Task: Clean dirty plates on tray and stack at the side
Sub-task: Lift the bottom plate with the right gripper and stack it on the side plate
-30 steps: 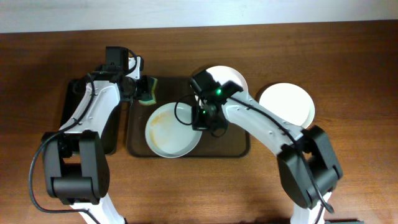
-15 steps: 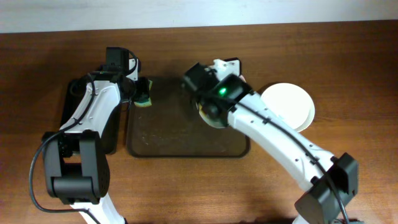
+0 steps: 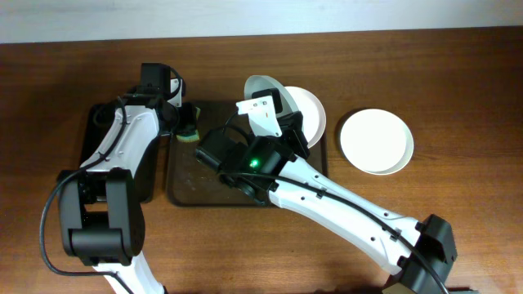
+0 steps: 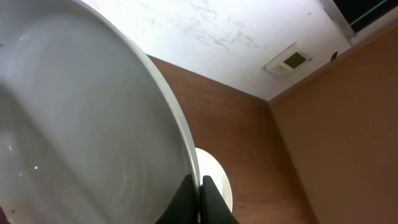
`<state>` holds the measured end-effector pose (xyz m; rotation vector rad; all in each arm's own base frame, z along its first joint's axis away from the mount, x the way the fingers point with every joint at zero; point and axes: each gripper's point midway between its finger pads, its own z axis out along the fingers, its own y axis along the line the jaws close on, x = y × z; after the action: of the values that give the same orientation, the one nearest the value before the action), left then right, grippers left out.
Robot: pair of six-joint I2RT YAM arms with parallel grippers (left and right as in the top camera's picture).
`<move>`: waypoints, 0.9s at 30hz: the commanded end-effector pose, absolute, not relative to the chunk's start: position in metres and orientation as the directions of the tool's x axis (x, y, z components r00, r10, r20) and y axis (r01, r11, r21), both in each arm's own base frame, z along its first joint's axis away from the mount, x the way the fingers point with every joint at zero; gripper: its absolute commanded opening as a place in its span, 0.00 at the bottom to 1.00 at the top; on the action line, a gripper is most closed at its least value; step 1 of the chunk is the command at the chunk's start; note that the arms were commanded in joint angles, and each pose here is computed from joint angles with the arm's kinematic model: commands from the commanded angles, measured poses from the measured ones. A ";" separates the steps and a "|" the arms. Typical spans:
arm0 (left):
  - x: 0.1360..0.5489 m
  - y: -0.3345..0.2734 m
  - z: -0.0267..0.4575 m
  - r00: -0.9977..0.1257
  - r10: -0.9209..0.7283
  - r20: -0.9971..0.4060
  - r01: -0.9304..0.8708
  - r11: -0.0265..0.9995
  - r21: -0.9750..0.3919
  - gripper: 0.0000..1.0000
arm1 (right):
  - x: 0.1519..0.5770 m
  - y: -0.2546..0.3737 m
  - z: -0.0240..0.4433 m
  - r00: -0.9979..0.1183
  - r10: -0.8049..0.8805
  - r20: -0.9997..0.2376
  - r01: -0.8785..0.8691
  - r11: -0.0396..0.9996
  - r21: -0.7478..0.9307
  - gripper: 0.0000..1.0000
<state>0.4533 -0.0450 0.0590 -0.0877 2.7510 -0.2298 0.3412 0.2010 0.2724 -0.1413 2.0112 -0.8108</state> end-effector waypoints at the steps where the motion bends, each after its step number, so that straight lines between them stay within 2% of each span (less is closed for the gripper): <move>1: 0.457 -0.045 0.060 -0.925 -0.100 -0.367 -0.038 0.984 -0.172 0.01 | 0.339 0.196 0.294 -0.503 -0.363 -0.784 0.279 0.791 -0.545 0.04; 4: 0.457 -0.045 0.060 -0.925 -0.099 -0.367 -0.037 0.984 -0.172 0.01 | 0.340 0.187 0.296 -0.500 -0.284 -0.818 0.316 0.820 -0.478 0.04; 9: 0.457 -0.045 0.060 -0.925 -0.099 -0.367 -0.037 0.984 -0.172 0.01 | 0.351 0.127 0.287 -0.623 -0.035 -0.781 0.371 0.866 -0.335 0.04; 11: 0.457 -0.045 0.060 -0.925 -0.099 -0.367 -0.037 0.984 -0.172 0.01 | 0.359 0.084 0.277 -0.689 0.115 -0.716 0.420 0.868 -0.265 0.04; 13: 0.457 -0.045 0.060 -0.925 -0.099 -0.367 -0.037 0.984 -0.172 0.01 | 0.365 0.040 0.254 -0.755 0.268 -0.599 0.460 0.867 -0.192 0.04; 15: 0.457 -0.045 0.060 -0.925 -0.099 -0.367 -0.037 0.984 -0.172 0.01 | 0.367 0.005 0.234 -0.757 0.412 -0.507 0.537 0.834 -0.126 0.04; 18: 0.457 -0.045 0.060 -0.925 -0.099 -0.367 -0.037 0.984 -0.172 0.01 | 0.360 -0.062 0.195 -0.703 0.599 -0.384 0.681 0.723 -0.119 0.04; 21: 0.457 -0.045 0.060 -0.925 -0.099 -0.368 -0.037 0.984 -0.172 0.01 | 0.359 -0.082 0.161 -0.720 0.626 -0.300 0.681 0.720 -0.131 0.04; 25: 0.457 -0.045 0.060 -0.925 -0.099 -0.368 -0.037 0.984 -0.172 0.01 | 0.357 -0.085 0.118 -0.725 0.631 -0.276 0.682 0.716 -0.152 0.05; 26: 0.457 -0.045 0.060 -0.925 -0.100 -0.368 -0.037 0.984 -0.172 0.01 | 0.356 -0.085 0.107 -0.725 0.631 -0.275 0.681 0.716 -0.153 0.09; 27: 0.457 -0.045 0.060 -0.925 -0.099 -0.368 -0.037 0.984 -0.172 0.01 | 0.353 -0.085 0.097 -0.726 0.632 -0.271 0.681 0.716 -0.157 0.27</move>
<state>0.4529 -0.0449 0.0587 -0.0880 2.7529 -0.2292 0.3607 -0.0884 0.1148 1.0572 2.6948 -0.3691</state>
